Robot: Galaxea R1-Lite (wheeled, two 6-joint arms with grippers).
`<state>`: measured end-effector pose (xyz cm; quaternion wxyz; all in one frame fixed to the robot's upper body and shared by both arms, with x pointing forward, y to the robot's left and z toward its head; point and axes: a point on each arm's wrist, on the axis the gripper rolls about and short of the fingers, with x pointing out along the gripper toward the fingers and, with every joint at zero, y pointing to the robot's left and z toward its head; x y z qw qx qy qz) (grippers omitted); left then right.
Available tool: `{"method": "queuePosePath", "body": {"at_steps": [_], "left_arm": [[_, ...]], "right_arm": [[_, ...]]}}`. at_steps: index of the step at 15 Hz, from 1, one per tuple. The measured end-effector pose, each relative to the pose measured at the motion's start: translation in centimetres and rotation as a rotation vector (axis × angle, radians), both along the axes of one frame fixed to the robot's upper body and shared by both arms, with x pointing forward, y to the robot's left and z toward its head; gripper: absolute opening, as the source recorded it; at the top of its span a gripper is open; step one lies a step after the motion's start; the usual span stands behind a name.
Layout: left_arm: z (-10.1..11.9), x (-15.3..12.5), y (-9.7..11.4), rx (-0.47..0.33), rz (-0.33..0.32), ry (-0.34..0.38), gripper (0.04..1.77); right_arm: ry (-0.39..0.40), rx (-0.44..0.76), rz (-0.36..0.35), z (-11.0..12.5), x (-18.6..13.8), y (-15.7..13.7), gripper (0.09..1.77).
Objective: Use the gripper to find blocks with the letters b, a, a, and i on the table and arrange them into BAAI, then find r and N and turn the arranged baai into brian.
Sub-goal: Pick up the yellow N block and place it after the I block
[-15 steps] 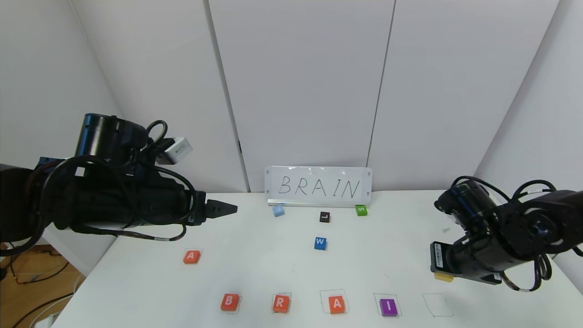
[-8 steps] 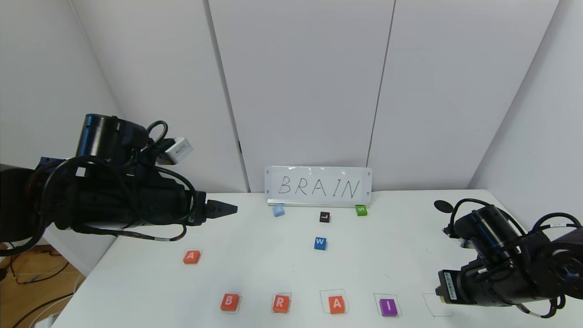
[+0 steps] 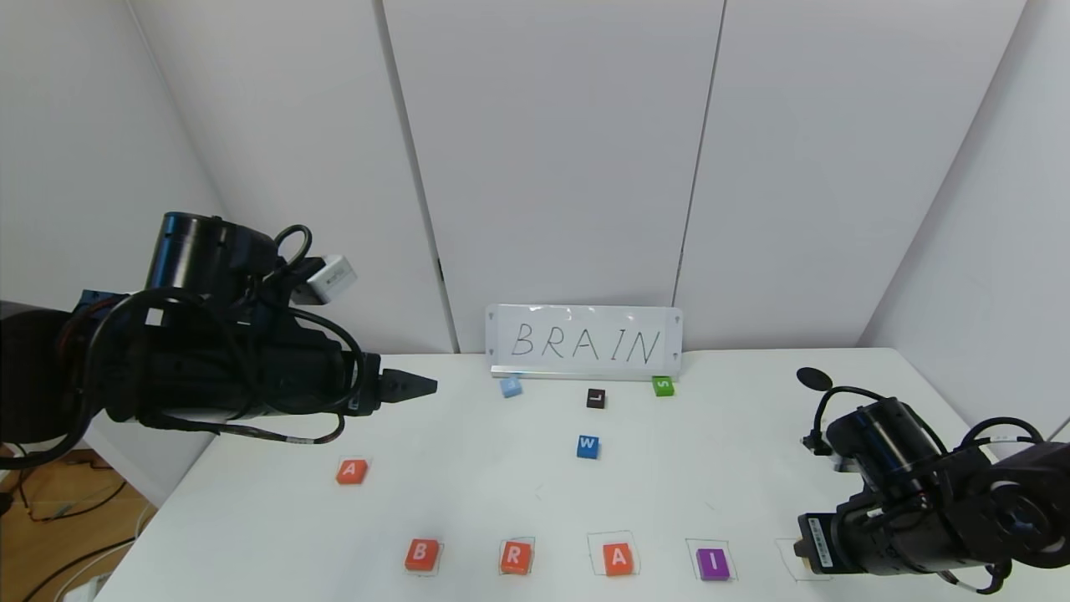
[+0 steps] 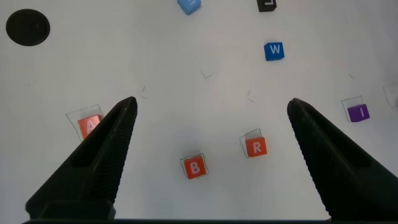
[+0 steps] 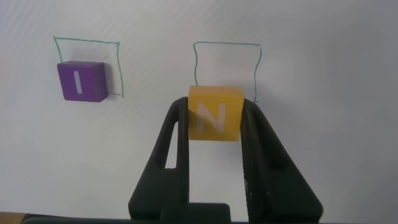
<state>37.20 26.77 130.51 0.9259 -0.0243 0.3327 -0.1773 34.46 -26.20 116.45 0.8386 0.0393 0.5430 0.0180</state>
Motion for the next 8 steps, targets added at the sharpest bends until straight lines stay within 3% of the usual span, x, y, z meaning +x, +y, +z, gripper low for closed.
{"method": "queuePosePath", "body": {"at_steps": [8], "left_arm": [[-0.2,0.0,0.0,0.008,-0.006,0.004,1.72]], "right_arm": [[0.058,-0.04,0.032,-1.8,0.2,-0.5,0.55]]}}
